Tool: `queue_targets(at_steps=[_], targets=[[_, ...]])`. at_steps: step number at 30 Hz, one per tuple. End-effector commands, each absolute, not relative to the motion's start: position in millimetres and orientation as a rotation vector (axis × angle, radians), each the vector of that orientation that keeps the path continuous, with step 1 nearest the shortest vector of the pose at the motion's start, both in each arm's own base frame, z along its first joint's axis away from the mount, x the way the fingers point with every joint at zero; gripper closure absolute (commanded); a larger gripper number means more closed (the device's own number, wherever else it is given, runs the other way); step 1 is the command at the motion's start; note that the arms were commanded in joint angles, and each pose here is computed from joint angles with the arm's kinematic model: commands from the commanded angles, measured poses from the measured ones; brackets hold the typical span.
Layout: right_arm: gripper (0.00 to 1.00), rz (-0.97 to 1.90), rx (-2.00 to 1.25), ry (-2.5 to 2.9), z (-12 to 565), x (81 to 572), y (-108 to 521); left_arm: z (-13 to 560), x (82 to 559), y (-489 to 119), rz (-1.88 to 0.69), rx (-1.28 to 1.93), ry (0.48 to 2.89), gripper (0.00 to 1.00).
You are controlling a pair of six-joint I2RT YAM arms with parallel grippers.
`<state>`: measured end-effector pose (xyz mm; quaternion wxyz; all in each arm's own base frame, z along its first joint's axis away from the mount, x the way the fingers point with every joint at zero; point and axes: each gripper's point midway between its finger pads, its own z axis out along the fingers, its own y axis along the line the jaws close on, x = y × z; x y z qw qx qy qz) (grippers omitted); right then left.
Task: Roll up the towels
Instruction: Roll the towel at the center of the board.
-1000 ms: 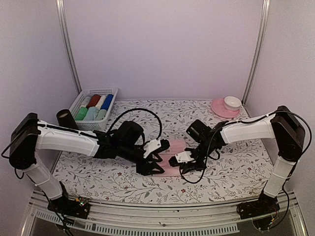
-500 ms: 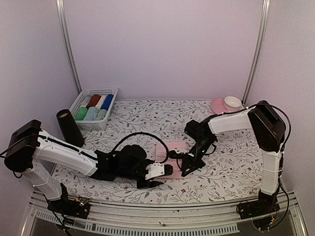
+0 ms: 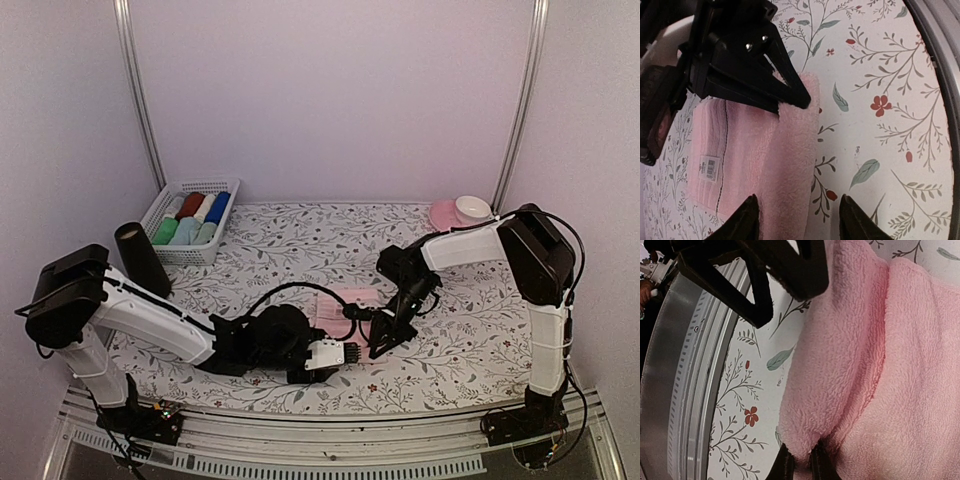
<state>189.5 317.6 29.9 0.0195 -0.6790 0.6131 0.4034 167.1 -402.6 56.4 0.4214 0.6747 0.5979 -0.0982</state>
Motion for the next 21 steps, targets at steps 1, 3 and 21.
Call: queue_targets(at_steps=[1,3,21], targets=[[0.95,1.255,-2.123,1.992,17.2,186.0,308.6,66.6,161.5,-415.7,-0.247,1.686,1.410,0.46],[0.95,1.252,-2.124,1.993,16.9,186.1,308.4,61.1,162.7,-416.4,-0.230,1.701,1.423,0.46],[0.95,1.248,-2.132,1.995,16.0,185.7,307.2,23.2,192.2,-403.8,-0.018,1.689,1.541,0.66]])
